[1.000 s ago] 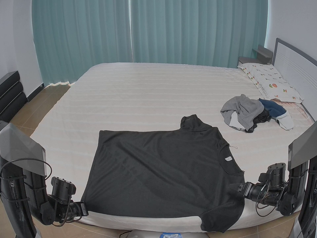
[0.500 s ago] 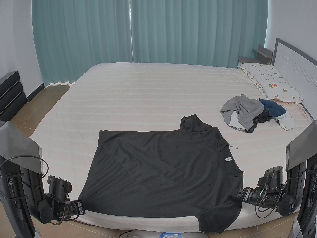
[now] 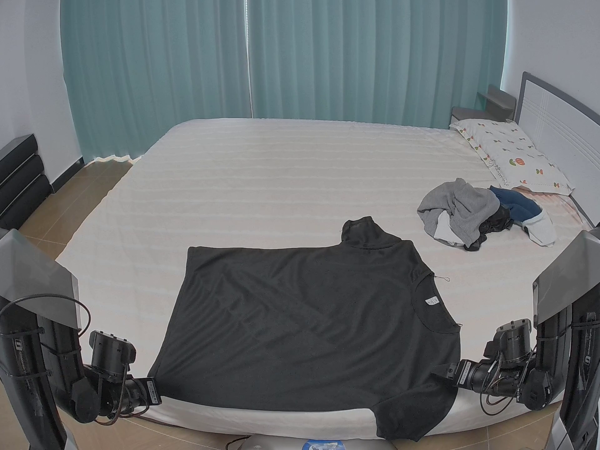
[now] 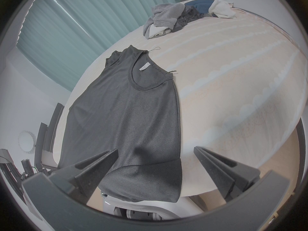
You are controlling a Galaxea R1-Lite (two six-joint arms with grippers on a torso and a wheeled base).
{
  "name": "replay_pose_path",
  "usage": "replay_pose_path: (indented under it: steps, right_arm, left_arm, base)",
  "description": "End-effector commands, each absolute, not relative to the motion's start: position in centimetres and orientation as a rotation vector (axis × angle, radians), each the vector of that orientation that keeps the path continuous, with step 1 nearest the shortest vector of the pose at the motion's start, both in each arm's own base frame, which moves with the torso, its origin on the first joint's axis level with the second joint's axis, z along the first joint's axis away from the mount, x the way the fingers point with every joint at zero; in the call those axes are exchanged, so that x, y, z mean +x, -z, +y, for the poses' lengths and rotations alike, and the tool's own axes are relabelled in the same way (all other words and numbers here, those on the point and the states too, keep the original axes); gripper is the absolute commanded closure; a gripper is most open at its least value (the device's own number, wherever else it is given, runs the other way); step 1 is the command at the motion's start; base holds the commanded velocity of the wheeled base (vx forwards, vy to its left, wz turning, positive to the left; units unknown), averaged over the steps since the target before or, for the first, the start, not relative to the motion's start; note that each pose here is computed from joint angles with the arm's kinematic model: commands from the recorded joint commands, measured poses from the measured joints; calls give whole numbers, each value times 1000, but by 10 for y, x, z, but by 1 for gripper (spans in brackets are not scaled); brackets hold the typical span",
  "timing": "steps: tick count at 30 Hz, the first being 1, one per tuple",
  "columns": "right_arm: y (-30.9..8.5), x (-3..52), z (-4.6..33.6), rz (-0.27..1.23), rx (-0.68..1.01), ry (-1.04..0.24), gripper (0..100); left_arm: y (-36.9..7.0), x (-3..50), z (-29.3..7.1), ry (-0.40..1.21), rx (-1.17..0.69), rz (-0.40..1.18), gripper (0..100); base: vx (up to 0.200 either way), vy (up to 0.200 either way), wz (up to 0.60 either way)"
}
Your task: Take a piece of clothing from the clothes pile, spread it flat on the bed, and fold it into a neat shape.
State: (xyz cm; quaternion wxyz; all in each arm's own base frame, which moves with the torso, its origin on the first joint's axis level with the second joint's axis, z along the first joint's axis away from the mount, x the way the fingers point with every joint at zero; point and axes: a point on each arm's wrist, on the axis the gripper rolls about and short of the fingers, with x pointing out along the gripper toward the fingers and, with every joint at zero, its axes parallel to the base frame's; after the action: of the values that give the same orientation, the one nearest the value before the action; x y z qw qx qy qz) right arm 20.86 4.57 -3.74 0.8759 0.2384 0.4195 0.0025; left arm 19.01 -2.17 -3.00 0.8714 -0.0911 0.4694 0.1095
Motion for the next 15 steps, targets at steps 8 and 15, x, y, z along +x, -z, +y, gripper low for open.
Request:
replay_pose_path:
  steps: [8, 15]
  right_arm:
    - [37, 204, 46, 893, 492, -7, 0]
    - [36, 204, 47, 885, 494, -11, 0]
  left_arm:
    - [32, 193, -24, -221, -194, 977, 100]
    - [28, 203, -26, -213, -240, 892, 100]
  base:
    - [-75, 0, 0]
    - [0, 0, 0]
